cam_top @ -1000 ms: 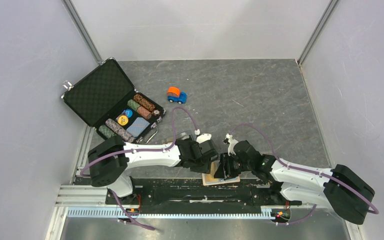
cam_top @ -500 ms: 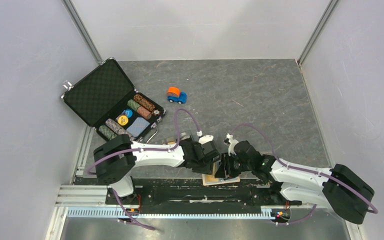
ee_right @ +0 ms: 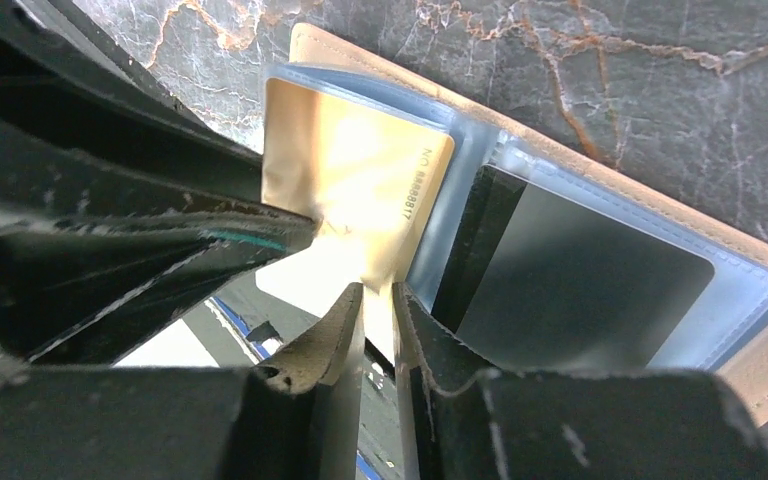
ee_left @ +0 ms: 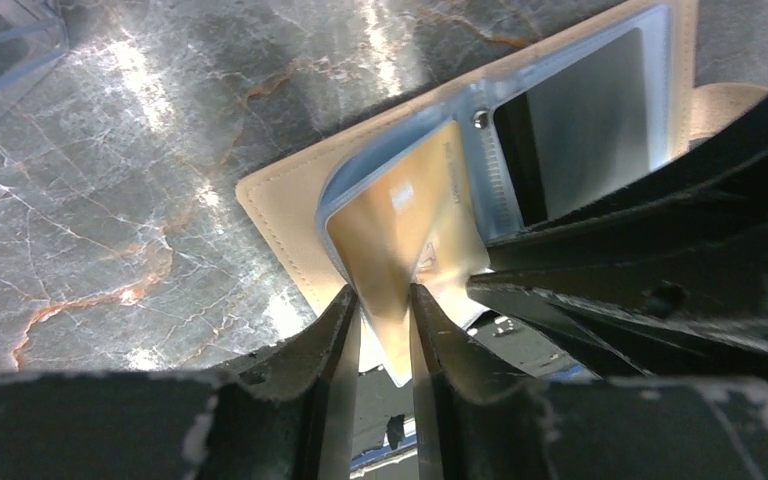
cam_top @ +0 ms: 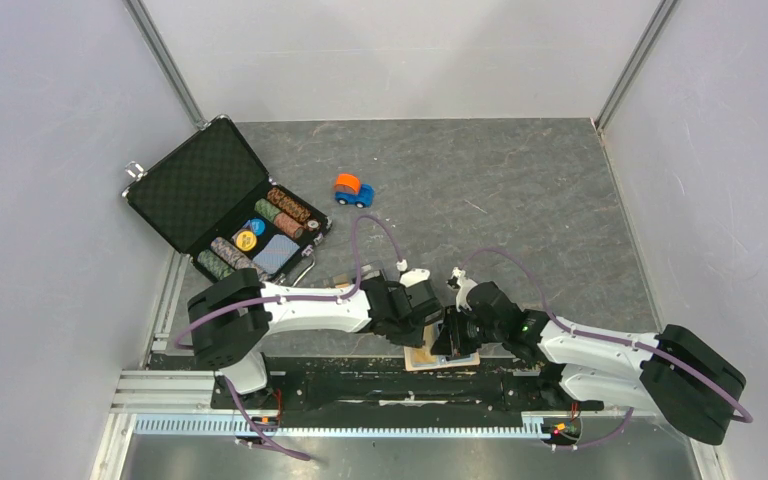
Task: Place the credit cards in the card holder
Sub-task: Turn over the card slot in the card holder.
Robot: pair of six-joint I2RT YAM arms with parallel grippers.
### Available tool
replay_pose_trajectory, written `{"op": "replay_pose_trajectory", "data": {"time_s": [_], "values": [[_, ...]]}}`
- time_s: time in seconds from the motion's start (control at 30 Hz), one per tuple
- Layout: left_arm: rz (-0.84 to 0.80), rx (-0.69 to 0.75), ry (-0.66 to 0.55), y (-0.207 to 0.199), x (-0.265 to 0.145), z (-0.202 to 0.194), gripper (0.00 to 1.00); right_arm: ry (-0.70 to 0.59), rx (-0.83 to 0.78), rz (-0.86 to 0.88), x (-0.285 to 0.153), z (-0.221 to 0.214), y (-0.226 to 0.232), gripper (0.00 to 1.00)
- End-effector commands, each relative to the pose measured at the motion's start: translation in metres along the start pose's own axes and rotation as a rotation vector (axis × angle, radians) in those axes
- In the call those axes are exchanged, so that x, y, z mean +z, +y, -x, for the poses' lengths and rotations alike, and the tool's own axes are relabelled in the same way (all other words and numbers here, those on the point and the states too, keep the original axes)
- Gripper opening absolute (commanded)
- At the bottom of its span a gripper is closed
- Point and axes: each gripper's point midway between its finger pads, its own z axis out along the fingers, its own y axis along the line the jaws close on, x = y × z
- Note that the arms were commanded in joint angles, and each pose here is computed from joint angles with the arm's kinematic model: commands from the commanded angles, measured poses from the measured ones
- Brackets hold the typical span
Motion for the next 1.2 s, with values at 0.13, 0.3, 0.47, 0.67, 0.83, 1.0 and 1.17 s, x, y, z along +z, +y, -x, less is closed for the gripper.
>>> {"op": "replay_pose_trajectory", "data": {"time_s": [0.13,0.3,0.47,0.67,0.83,1.0,1.17], "values": [[-0.025,0.086,-0.014,-0.027,-0.019,0.006,0.47,-0.015,-0.016,-0.002,-0.001,0.001,0.001,0.19],[0.002,0.123,0.001,-0.029,-0.018,0.005,0.56,-0.026,-0.019,0.005,-0.003,0.005,0.005,0.2],[0.025,0.144,0.003,-0.03,-0.018,0.007,0.52,-0.033,-0.025,0.008,-0.005,0.008,0.008,0.22],[0.082,0.188,0.019,-0.027,-0.018,0.008,0.64,-0.034,-0.032,0.012,-0.005,0.009,0.01,0.23],[0.075,0.203,0.022,-0.032,-0.016,0.008,0.64,-0.039,-0.033,0.015,-0.006,0.01,0.011,0.24],[0.037,0.181,0.013,-0.036,-0.013,0.007,0.63,-0.035,-0.032,0.002,-0.005,0.007,0.006,0.24],[0.044,0.142,0.022,-0.025,-0.006,0.0,0.68,-0.016,-0.031,-0.029,-0.003,0.001,-0.003,0.24]]}}
